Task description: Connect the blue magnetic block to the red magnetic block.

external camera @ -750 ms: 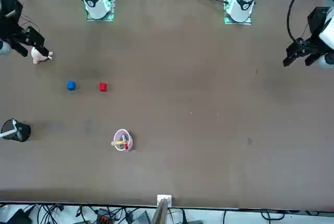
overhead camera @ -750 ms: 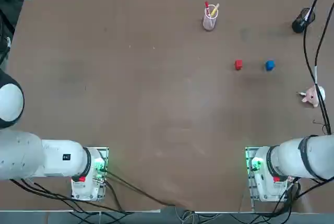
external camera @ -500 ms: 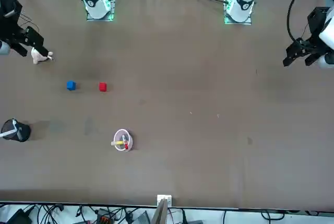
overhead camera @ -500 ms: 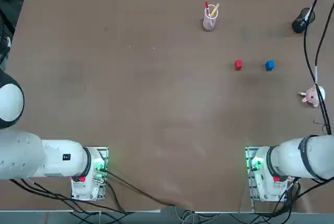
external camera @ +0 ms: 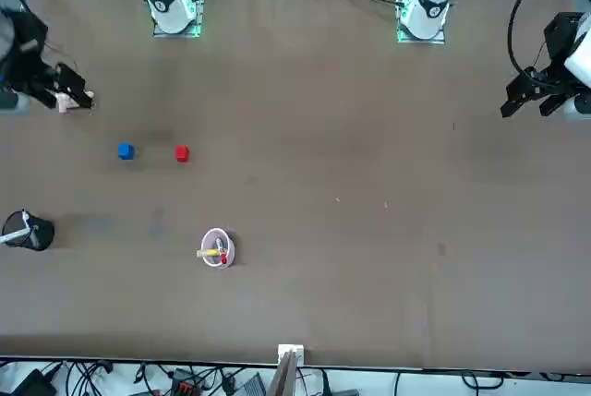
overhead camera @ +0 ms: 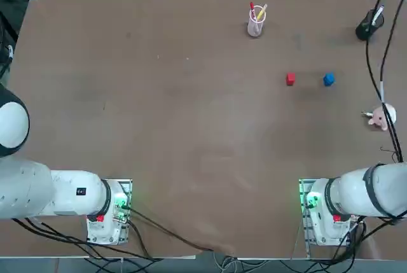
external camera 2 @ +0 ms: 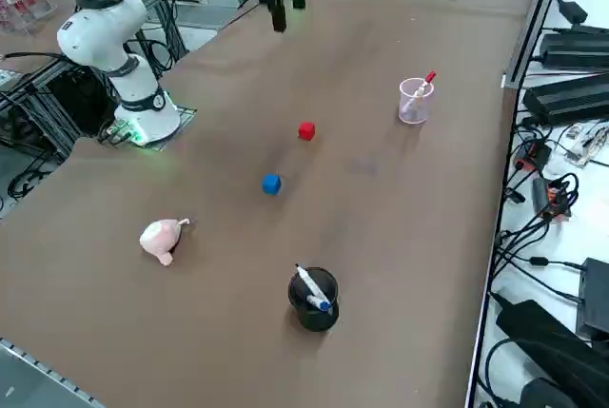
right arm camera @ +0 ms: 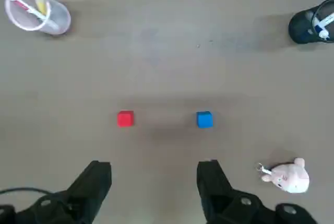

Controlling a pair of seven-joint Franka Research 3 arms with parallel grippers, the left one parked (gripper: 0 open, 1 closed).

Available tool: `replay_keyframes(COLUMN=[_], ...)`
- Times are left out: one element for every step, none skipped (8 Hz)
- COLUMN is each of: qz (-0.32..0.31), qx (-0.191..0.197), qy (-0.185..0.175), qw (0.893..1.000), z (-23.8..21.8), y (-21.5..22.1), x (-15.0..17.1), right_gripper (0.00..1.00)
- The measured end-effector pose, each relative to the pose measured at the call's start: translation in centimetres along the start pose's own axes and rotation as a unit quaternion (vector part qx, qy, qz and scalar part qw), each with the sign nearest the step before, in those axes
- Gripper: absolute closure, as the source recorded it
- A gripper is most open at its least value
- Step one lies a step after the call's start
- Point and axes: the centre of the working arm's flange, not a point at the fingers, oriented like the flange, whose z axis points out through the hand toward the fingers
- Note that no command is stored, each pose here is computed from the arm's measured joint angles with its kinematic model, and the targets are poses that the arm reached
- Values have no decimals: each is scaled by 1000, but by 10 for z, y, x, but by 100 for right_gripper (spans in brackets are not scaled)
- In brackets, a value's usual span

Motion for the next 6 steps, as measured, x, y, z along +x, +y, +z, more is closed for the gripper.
replay_keyframes(qz=[-4, -11, -20, -34, -47, -55], qx=[-1, -1, -1, -2, -2, -2], qy=[-4, -8, -4, 5, 8, 4], qw=[1000, 1000, 1000, 999, 999, 998], z=[35, 74, 114, 151, 185, 214], y=[9, 18, 28, 41, 55, 65], x=[6, 8, 6, 0, -9, -17], right_gripper=[0, 0, 0, 0, 0, 0])
